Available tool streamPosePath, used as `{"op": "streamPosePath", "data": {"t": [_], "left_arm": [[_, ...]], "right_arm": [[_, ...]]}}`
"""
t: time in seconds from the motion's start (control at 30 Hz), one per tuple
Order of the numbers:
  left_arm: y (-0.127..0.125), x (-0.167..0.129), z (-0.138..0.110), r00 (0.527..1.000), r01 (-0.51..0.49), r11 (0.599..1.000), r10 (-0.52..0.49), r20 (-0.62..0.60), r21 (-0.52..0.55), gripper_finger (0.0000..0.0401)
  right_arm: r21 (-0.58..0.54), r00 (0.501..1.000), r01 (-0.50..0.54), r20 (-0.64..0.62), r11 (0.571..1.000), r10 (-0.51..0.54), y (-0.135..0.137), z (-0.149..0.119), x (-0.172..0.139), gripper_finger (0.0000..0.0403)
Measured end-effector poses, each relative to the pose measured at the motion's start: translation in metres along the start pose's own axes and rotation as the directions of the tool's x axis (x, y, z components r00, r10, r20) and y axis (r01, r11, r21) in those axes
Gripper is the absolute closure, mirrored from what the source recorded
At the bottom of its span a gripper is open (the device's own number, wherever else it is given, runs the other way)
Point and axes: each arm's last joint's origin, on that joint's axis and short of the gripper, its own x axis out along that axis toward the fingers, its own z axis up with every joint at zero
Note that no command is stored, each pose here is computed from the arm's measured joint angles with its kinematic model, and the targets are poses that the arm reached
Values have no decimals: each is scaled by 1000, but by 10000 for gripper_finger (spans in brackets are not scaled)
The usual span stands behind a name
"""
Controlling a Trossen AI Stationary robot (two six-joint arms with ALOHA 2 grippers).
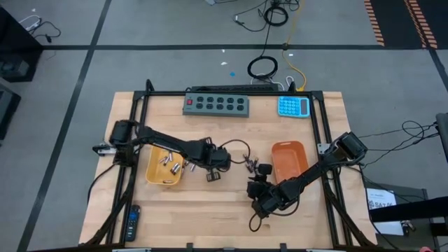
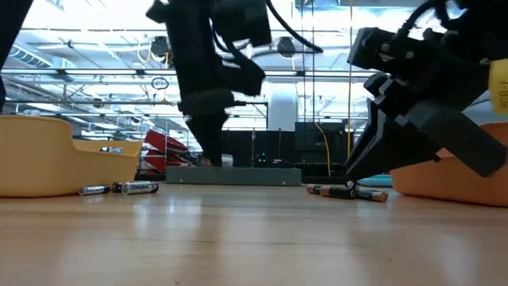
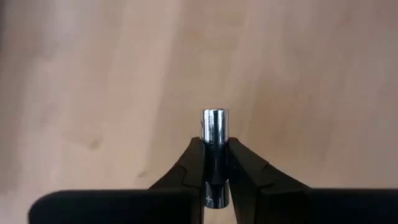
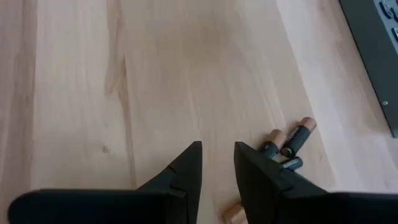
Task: Sort batteries
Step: Put the silver battery into the yellow bin
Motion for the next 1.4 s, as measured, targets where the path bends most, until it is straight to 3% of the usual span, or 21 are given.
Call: {"op": "streamPosePath", "data": {"t": [0.17,0.37,0.77,1.13,1.27,1.4], "left_arm": [[5,-22,-18,999,-28,999,29,15,-47,358],[16,-33,-57,999,-47,989,45,-15,-137,358],[36,-82,-112,990,34,951,9,138,-308,358],[43,-68,-153,990,120,907,-140,-20,-404,358],[43,-60,-159,988,104,907,-140,-61,-408,358],[43,-59,-160,990,90,899,-128,-60,-428,308]], "right_arm": [[-4,1000,5,-9,1000,-5,1,-3,-2,319],[15,1000,4,-19,1000,-3,0,-11,1,319],[45,999,-29,39,999,28,2,-6,5,319],[35,999,-28,34,999,26,2,-6,5,319],[30,999,-27,34,999,26,2,-6,5,319],[30,999,-27,34,999,26,2,-6,5,319]]}}
